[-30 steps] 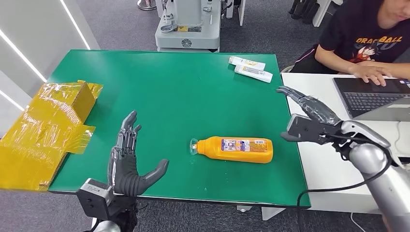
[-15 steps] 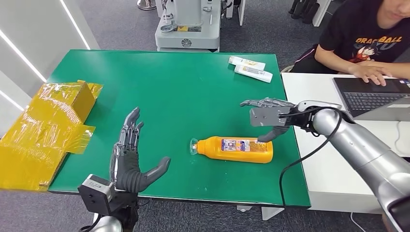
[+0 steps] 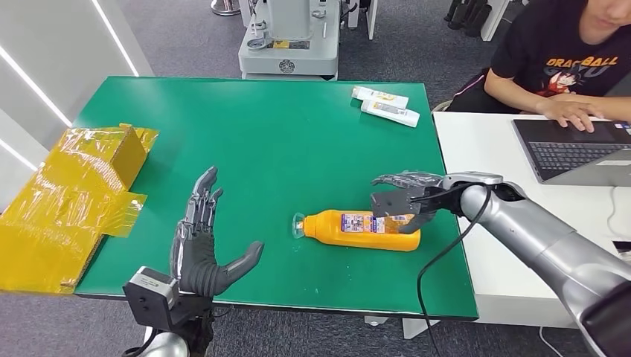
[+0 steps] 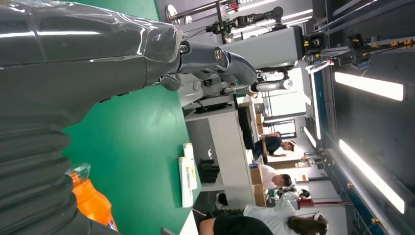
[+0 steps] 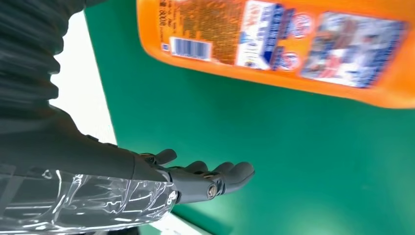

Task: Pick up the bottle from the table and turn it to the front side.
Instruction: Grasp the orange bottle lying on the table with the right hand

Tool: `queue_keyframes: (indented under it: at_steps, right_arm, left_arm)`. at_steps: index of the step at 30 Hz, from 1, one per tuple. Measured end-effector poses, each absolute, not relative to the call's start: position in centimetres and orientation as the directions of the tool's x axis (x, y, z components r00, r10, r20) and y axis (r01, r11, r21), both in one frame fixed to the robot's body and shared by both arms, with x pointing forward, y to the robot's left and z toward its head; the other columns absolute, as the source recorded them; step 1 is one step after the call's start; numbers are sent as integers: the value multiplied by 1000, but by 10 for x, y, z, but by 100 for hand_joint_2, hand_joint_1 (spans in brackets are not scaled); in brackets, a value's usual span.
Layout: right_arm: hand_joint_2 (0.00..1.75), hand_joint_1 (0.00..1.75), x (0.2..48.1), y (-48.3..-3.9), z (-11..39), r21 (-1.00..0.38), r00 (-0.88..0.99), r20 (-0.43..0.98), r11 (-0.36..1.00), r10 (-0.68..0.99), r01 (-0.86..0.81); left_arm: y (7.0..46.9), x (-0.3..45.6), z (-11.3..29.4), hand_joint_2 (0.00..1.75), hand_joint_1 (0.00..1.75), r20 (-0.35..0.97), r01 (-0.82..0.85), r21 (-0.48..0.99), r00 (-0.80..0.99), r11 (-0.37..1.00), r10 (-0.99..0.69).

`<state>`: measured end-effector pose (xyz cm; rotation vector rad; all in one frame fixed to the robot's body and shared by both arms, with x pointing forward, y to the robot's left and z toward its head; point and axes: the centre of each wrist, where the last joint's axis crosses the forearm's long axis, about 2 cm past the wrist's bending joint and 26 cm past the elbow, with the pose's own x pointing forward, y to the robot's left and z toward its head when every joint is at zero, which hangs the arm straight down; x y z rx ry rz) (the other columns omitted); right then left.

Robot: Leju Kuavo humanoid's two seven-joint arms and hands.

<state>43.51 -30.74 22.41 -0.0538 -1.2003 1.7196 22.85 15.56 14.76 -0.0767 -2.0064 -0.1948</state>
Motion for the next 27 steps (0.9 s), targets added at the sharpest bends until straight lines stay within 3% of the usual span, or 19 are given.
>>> queue_keyframes:
  at_steps: [10, 27]
  right_arm:
    - [175, 0, 410, -329, 165, -731, -475, 445, 2, 759, -682]
    - [175, 0, 383, -343, 124, -721, -436, 464, 42, 771, -692]
  left_arm:
    - [158, 223, 141, 175, 0, 914, 137, 120, -401, 983, -55]
    - [158, 223, 139, 175, 0, 919, 171, 138, -389, 976, -62]
